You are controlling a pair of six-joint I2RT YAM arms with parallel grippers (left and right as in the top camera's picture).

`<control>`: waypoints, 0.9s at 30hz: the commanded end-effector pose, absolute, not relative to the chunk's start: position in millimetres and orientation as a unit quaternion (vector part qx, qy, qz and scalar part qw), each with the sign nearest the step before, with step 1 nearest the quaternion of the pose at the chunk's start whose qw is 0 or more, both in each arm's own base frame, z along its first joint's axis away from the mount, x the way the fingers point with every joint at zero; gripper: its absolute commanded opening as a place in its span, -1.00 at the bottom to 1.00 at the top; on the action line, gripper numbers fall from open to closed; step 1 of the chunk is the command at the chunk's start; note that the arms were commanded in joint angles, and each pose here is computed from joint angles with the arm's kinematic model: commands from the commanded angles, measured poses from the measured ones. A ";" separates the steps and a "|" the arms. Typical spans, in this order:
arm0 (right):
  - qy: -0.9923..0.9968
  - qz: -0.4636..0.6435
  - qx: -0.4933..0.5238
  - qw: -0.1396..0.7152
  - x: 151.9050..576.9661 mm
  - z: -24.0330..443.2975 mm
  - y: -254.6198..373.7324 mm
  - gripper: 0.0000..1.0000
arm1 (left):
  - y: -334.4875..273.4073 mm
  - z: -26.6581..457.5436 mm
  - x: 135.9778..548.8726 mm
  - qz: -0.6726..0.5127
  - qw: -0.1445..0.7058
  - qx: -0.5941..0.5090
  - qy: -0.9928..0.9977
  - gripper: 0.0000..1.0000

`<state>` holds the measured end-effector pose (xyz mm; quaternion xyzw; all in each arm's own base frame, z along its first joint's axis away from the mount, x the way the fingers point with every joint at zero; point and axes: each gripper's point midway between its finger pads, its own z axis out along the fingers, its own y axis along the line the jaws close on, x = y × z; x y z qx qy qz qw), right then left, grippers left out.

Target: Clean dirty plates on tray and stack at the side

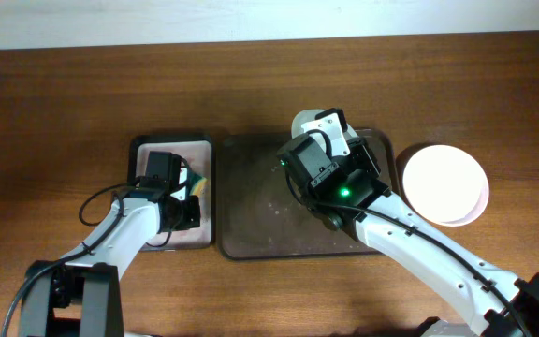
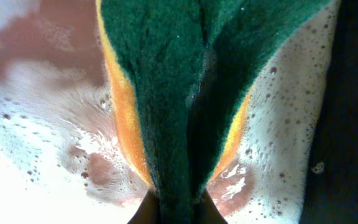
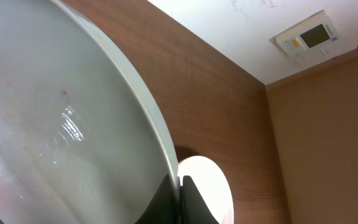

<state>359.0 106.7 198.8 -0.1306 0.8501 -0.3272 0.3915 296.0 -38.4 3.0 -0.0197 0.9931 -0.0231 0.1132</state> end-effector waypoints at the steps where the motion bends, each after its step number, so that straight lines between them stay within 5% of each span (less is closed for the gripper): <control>1: 0.843 -0.324 -0.109 0.415 360.0 217.3 106.2 -0.92 | -31.3 -1.6 290.0 -0.006 0.104 -0.022 0.994 -1.00; 4: 0.843 -0.323 -0.109 0.415 360.0 217.3 106.3 -0.92 | -31.1 6.5 287.9 -0.007 0.106 -0.022 0.994 -0.97; 9: 0.843 -0.323 -0.109 0.416 360.0 217.3 106.3 -0.92 | -33.0 45.0 303.3 -0.015 0.164 -0.022 0.986 0.04; 18: 0.843 -0.323 -0.109 0.416 360.0 217.3 106.3 -0.92 | -24.4 70.7 336.2 0.008 0.249 -0.031 0.968 0.34; 27: 0.843 -0.323 -0.109 0.415 360.0 217.3 106.3 -0.92 | -24.7 46.3 338.4 0.012 0.222 -0.030 0.975 0.45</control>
